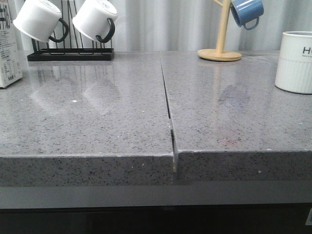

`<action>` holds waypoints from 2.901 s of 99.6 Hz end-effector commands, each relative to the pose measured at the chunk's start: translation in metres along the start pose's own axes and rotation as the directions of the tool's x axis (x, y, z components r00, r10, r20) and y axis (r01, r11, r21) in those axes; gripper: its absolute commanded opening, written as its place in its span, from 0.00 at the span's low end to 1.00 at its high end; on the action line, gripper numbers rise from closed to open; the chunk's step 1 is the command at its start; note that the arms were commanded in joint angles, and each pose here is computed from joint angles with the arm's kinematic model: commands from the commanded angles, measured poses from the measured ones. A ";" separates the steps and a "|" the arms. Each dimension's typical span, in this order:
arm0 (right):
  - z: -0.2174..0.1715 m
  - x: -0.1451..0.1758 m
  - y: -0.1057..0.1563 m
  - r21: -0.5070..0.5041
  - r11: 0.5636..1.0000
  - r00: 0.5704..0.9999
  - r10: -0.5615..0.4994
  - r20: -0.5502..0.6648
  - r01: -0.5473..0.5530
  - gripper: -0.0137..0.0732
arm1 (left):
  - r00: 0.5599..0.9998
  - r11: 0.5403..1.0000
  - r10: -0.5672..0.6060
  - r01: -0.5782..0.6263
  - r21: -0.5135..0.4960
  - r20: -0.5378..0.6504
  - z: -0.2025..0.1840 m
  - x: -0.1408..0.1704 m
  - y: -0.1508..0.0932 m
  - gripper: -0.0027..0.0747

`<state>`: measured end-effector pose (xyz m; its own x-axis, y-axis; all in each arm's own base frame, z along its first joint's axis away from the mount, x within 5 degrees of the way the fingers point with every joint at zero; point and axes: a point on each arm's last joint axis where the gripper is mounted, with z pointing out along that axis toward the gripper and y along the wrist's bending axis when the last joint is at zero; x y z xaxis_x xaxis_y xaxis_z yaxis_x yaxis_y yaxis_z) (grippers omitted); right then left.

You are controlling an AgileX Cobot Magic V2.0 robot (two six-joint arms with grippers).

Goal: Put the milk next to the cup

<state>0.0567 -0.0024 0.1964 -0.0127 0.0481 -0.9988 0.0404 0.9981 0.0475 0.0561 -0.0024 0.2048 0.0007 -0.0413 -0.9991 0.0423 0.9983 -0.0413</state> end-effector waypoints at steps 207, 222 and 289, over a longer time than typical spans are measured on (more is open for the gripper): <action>0.106 -0.083 0.004 -0.006 0.999 0.988 -0.045 -0.150 0.045 0.62 | 0.998 1.000 -0.016 0.016 0.001 0.068 -0.001 0.005 0.000 0.01; 0.121 -0.079 -0.001 0.021 0.999 0.993 -0.039 -0.114 0.042 0.62 | 0.998 1.000 -0.016 0.016 0.001 0.068 -0.001 0.005 0.000 0.01; 0.200 -0.056 -0.031 0.128 0.992 0.999 0.018 -0.050 -0.012 0.62 | 0.998 1.000 -0.016 0.016 0.001 0.068 -0.001 0.005 0.000 0.01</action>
<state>0.2446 -0.0406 0.2291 -0.1905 0.0891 -0.9776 0.1684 0.9841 0.0568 0.0561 -0.0024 0.2048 0.0006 -0.0431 -0.9991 0.0424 0.9982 -0.0430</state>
